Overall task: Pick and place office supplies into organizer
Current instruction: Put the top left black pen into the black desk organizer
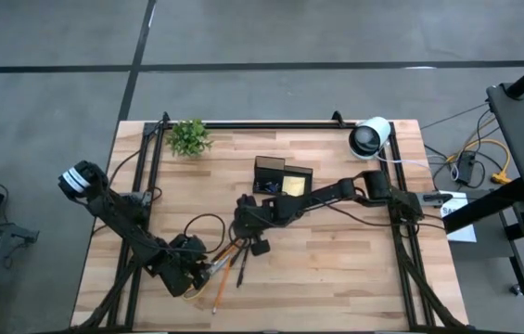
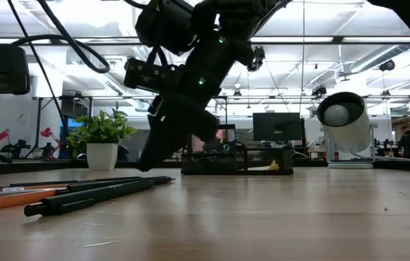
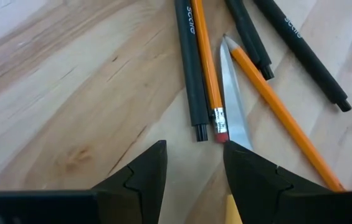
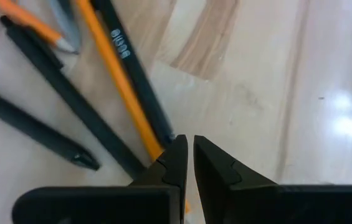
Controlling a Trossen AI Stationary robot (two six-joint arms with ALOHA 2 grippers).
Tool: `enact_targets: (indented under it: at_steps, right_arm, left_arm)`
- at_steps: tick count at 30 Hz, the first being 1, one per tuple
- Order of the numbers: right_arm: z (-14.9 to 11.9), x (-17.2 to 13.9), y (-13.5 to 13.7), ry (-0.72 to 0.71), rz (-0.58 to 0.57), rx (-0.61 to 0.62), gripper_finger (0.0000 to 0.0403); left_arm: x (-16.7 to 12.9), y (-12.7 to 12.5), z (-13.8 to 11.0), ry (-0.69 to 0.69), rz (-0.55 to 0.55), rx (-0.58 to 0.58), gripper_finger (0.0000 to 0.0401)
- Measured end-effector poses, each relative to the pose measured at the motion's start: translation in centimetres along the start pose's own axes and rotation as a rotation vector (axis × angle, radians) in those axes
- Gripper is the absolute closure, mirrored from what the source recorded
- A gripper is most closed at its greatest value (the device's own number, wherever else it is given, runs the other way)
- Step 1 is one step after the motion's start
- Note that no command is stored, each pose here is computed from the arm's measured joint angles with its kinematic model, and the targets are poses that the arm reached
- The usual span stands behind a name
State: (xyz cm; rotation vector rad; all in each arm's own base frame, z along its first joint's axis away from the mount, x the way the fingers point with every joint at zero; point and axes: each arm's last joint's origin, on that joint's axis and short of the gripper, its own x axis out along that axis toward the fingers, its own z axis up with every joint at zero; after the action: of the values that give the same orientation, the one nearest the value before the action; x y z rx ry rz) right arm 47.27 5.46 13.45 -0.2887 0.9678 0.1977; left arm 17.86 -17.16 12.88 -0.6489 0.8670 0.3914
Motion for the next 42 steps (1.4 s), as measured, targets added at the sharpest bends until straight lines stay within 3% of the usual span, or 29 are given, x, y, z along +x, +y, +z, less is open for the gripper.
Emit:
enact_targets:
  at_steps: [19, 31, 36, 42]
  right_arm:
    - [-0.4, 1.3, 0.4, -0.021, 0.053, -0.001, 0.0385]
    - [-0.5, 1.3, 0.4, -0.015, 0.054, 0.0, 0.0385]
    - [-0.5, 1.4, 0.4, -0.014, 0.054, 0.0, 0.0385]
    - [-0.6, 1.4, 0.3, -0.013, 0.053, 0.021, 0.0385]
  left_arm:
    - [0.8, 0.9, 0.6, -0.056, 0.045, -0.014, 0.0255]
    - [-1.5, 2.4, 1.6, -0.038, 0.076, 0.011, 0.0255]
    - [-1.5, 2.8, 1.5, -0.042, 0.054, 0.004, 0.0255]
    - [-1.7, 1.2, 1.8, -0.067, -0.102, 0.038, 0.0255]
